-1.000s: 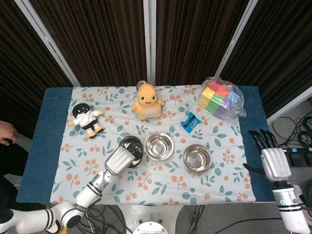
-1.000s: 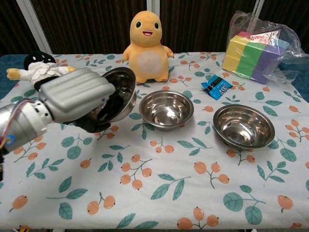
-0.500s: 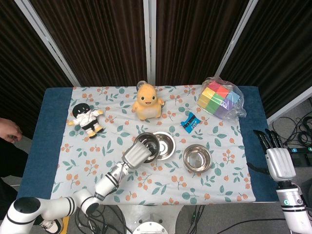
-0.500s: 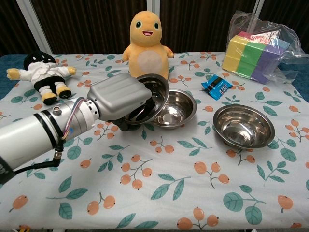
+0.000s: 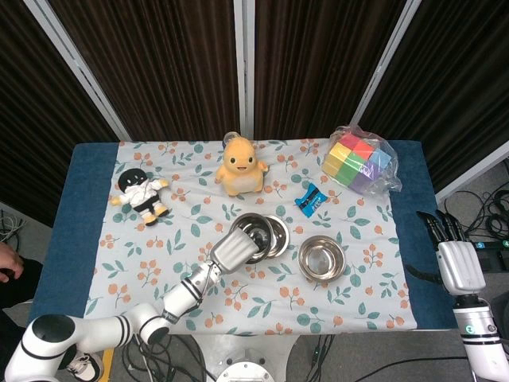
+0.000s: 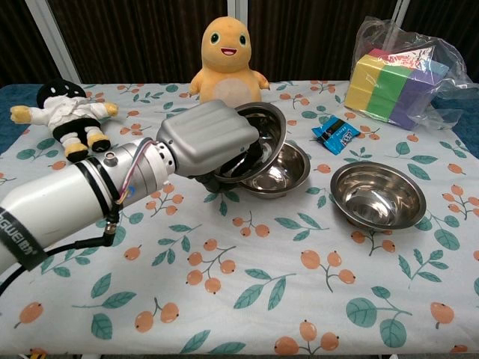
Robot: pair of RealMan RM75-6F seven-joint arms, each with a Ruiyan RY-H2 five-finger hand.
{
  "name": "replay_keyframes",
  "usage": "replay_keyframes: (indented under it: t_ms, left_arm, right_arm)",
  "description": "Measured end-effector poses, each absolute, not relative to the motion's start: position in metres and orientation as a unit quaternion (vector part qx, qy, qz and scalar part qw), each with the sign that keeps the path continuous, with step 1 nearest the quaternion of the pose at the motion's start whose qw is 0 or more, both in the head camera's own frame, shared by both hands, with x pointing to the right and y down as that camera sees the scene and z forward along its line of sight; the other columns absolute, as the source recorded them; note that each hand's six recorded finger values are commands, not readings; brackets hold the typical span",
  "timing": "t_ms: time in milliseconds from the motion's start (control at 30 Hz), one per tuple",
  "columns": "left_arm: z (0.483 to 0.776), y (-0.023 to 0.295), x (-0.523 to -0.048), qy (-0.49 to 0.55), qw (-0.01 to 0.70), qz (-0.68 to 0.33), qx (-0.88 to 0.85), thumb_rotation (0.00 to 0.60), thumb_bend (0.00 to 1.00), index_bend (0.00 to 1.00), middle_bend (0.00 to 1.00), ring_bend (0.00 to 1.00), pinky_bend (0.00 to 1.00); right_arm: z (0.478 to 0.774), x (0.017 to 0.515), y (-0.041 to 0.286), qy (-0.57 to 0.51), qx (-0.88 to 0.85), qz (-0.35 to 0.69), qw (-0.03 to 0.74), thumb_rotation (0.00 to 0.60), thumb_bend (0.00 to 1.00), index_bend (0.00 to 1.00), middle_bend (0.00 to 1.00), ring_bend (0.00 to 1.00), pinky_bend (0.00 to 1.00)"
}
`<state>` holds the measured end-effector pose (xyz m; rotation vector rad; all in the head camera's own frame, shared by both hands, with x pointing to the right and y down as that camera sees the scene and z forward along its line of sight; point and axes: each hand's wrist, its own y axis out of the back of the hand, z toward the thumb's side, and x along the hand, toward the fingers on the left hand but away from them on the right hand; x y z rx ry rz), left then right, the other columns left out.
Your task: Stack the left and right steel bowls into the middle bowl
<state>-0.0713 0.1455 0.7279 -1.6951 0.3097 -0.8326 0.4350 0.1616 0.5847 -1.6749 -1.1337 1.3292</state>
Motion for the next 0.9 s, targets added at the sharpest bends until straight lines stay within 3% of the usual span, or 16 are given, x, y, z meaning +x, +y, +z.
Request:
replay_keyframes:
  t_ms: [167,233,333,400,733,900]
  left_arm:
    - [0.731,0.144,-0.065,0.133,0.577,-0.351,-0.725,0.600,0.34,0.69,0.74,0.67,0.75]
    - [0.732,0.143,-0.062,0.136,0.575,-0.350,-0.728,0.600,0.33,0.65,0.69,0.61,0.71]
    - [0.737,0.143,-0.062,0.125,0.576,-0.352,-0.727,0.600,0.24,0.39,0.51,0.45,0.57]
    - [0.739,0.142,-0.064,0.112,0.577,-0.352,-0.729,0.600,0.20,0.32,0.47,0.42,0.54]
    - [0.717,0.129,-0.086,0.122,0.586,-0.344,-0.723,0.600,0.15,0.30,0.45,0.41,0.53]
    - [0.699,0.122,-0.129,0.145,0.578,-0.377,-0.709,0.600,0.15,0.31,0.45,0.41,0.53]
  right_arm:
    - [0.585,0.437,0.161,-0.440,-0.647,0.514,0.351,0.600,0.02,0.08,0.13,0.00,0.00]
    - [0.585,0.438,0.161,-0.441,-0.647,0.514,0.351,0.600,0.02,0.08,0.13,0.00,0.00]
    - [0.583,0.439,0.160,-0.443,-0.646,0.514,0.351,0.600,0.02,0.08,0.13,0.00,0.00]
    - [0.583,0.440,0.160,-0.443,-0.645,0.513,0.351,0.600,0.02,0.08,0.13,0.00,0.00]
    - [0.580,0.439,0.161,-0.442,-0.647,0.511,0.353,0.600,0.02,0.08,0.13,0.00,0.00]
    - [0.586,0.437,0.165,-0.425,-0.652,0.519,0.353,0.600,0.02,0.09,0.15,0.01,0.01]
